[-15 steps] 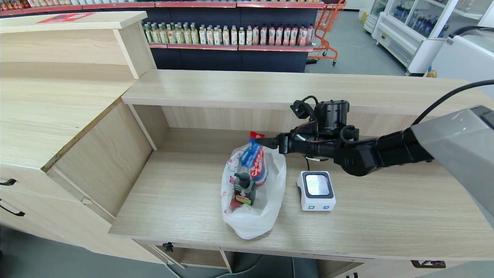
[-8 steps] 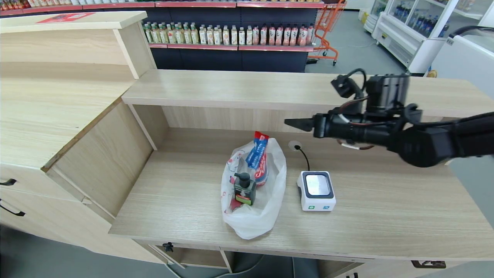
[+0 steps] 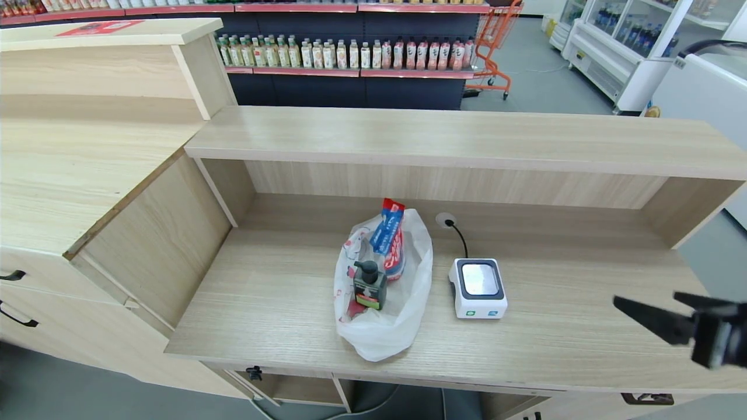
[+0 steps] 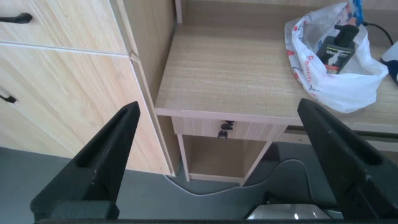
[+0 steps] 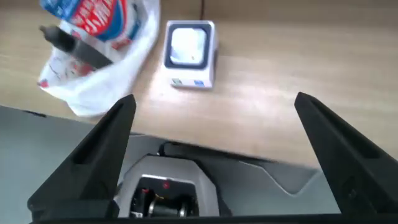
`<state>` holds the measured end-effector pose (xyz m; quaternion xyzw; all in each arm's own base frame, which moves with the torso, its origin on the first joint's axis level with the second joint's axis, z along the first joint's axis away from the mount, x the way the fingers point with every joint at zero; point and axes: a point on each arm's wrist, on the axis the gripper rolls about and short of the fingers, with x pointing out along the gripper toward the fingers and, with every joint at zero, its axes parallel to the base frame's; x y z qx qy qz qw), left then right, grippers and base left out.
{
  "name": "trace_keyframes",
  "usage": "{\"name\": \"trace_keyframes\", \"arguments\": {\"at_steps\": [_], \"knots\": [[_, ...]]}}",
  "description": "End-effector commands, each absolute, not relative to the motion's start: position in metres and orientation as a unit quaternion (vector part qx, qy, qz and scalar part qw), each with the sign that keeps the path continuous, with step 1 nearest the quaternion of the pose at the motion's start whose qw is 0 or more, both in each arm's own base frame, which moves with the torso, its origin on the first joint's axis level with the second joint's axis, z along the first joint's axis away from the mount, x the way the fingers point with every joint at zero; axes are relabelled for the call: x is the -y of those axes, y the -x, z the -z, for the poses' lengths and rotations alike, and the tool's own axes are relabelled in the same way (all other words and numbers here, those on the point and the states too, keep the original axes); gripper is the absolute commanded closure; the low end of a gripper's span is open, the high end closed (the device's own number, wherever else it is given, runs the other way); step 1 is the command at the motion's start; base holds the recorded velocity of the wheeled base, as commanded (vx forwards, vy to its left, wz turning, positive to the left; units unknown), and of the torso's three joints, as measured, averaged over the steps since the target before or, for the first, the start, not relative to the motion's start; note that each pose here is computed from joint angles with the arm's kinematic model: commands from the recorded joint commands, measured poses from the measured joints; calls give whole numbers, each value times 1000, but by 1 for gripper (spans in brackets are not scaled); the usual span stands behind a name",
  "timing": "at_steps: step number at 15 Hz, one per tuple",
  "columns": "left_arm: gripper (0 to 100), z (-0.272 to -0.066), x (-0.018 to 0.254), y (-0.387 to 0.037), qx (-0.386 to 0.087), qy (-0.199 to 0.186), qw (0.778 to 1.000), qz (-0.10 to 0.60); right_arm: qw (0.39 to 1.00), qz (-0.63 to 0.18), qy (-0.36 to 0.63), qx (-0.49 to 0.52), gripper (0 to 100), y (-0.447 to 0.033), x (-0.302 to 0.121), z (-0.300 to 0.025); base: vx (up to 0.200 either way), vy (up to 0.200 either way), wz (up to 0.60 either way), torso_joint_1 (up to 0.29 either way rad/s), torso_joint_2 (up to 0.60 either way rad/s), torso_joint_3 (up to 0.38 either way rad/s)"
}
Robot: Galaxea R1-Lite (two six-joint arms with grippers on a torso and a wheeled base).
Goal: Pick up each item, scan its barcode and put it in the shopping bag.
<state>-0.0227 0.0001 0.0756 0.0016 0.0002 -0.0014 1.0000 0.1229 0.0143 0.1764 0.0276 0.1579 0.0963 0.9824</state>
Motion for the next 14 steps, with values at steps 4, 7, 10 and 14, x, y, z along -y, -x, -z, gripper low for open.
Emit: {"name": "trace_keyframes", "arguments": {"at_steps": [4,7,10,14], "knots": [[0,-76,0,23,0,-2,1000,2,1000,-7,0,-27,0,18,1,-78,0,0,0,0,0,0],[0,-76,0,23,0,-2,1000,1,1000,2,9,-6,0,21,1,-77,0,0,0,0,0,0],[0,-76,0,23,0,-2,1000,2,1000,5,6,3,0,23,0,-76,0,0,0,0,0,0],[0,-76,0,23,0,-2,1000,2,1000,5,6,3,0,23,0,-76,0,0,0,0,0,0]]}}
